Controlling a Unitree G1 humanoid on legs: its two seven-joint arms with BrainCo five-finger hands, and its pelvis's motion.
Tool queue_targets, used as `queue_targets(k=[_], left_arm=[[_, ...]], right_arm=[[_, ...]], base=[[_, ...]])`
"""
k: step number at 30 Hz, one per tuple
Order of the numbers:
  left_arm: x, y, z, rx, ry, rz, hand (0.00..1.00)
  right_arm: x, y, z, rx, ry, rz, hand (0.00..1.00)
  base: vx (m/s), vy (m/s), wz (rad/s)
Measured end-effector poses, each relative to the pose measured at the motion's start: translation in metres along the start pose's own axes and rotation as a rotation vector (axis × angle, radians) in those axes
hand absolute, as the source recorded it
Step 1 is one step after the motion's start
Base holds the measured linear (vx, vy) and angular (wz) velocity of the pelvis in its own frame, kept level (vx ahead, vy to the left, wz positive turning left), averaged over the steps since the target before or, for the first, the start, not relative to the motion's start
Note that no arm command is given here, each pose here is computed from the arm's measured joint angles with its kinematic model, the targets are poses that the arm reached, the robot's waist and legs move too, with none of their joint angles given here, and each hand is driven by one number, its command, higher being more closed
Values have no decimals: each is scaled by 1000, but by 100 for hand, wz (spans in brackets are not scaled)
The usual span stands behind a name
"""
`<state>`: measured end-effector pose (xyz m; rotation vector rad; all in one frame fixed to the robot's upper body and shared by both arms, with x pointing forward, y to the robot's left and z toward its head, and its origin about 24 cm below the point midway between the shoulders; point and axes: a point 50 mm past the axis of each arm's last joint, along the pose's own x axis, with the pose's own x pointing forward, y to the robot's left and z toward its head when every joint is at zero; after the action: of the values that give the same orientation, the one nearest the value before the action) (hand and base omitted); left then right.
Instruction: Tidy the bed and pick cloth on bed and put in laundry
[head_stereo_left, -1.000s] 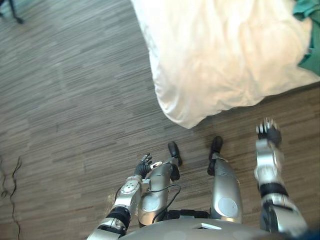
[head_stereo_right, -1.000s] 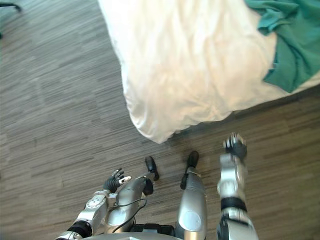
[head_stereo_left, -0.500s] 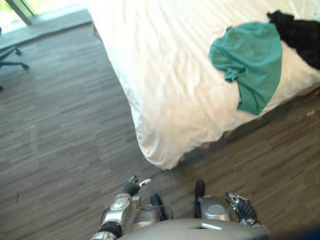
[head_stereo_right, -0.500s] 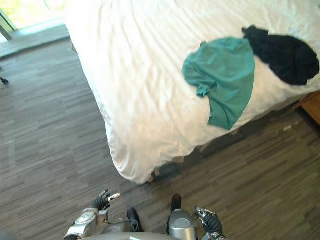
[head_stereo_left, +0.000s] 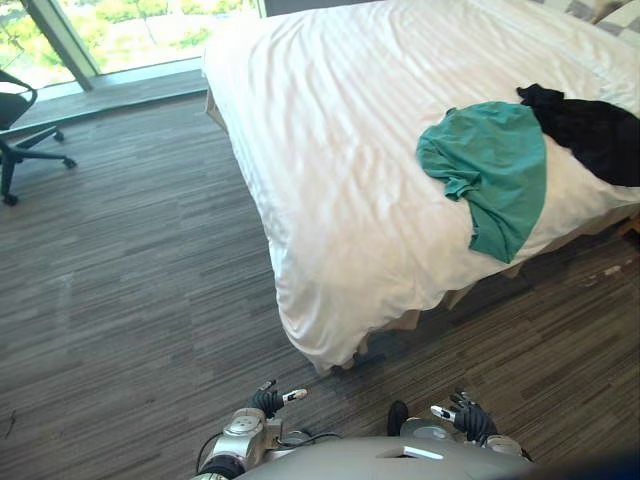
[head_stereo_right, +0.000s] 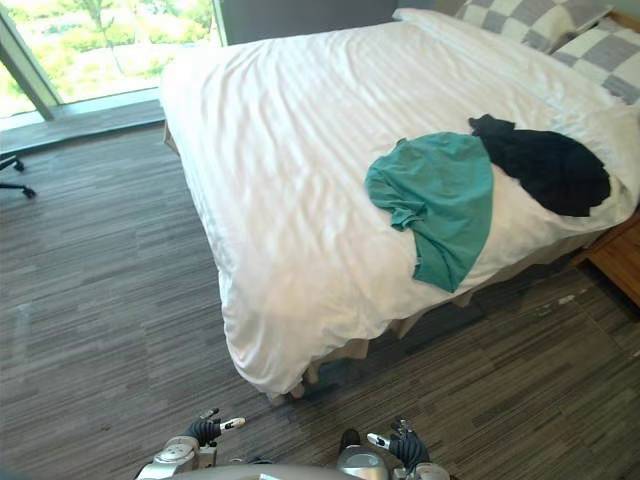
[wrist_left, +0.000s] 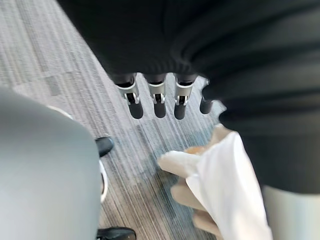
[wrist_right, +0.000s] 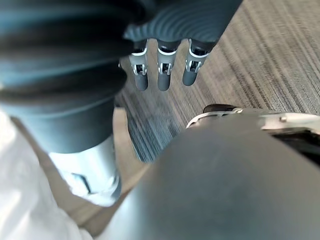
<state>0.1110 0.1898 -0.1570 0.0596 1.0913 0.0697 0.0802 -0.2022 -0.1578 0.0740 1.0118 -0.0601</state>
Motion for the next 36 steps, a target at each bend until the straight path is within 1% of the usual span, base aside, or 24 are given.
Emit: queue_targets(k=[3, 6, 7, 8, 11, 12, 14, 19, 21, 26, 29, 30, 31, 33, 34, 36], left_arm=[[0, -1, 3, -68, -32, 5, 0], [0, -8, 4, -87, -38, -16, 0], [0, -10, -1, -79, -15, -28, 0], [0, -7, -5, -62, 4, -30, 0], [2, -6, 3, -53, -14, -32, 0], [2, -6, 2, -54, -10, -33, 0], [3, -6, 5, -105, -11, -36, 0], [4, -5, 7, -177, -24, -20, 0], [3, -7, 5, -189, -17, -24, 0], [3, -2, 1, -241, 3, 1, 0], [2, 3, 0, -248, 11, 25, 0], [3, 0, 1, -254, 8, 18, 0], [3, 1, 1, -252, 10, 21, 0], [1, -2, -5, -247, 24, 18, 0], [0, 6, -8, -244, 23, 38, 0], [-1, 6, -11, -242, 32, 39, 0]], right_arm=[[3, -2, 7, -58, -2, 43, 0], [3, -16, 19, -108, -42, 44, 0], [3, -16, 18, -87, -45, 38, 0], [-1, -14, 5, -37, -21, 35, 0], [-5, -11, -6, 95, -19, 17, 0], [-5, -9, -7, 111, -22, 17, 0], [-6, -8, -4, 152, -72, 21, 0], [-7, 1, 8, 172, -175, 58, 0], [-7, 0, 12, 190, -203, 49, 0], [-8, 2, 5, 213, -168, 46, 0], [-4, 7, 12, 186, -174, 74, 0], [-3, -3, 20, 175, -193, 48, 0], [0, -6, 27, 175, -204, 32, 0], [-2, -2, 20, 173, -186, 34, 0], [-4, 3, 13, 174, -166, 44, 0], [-4, 3, 13, 165, -170, 52, 0]], base=[[-6, -68, -166], [-79, 9, -204], [-43, 73, -111], [-35, 104, -94], [2, 97, -80], [35, 80, -72], [29, 75, -75], [-10, 38, -77], [-14, 7, -57], [86, 17, -46], [-19, -53, -111], [-27, -36, -107], [80, -29, -44], [169, -51, -31], [154, -60, -53], [104, -117, -68]])
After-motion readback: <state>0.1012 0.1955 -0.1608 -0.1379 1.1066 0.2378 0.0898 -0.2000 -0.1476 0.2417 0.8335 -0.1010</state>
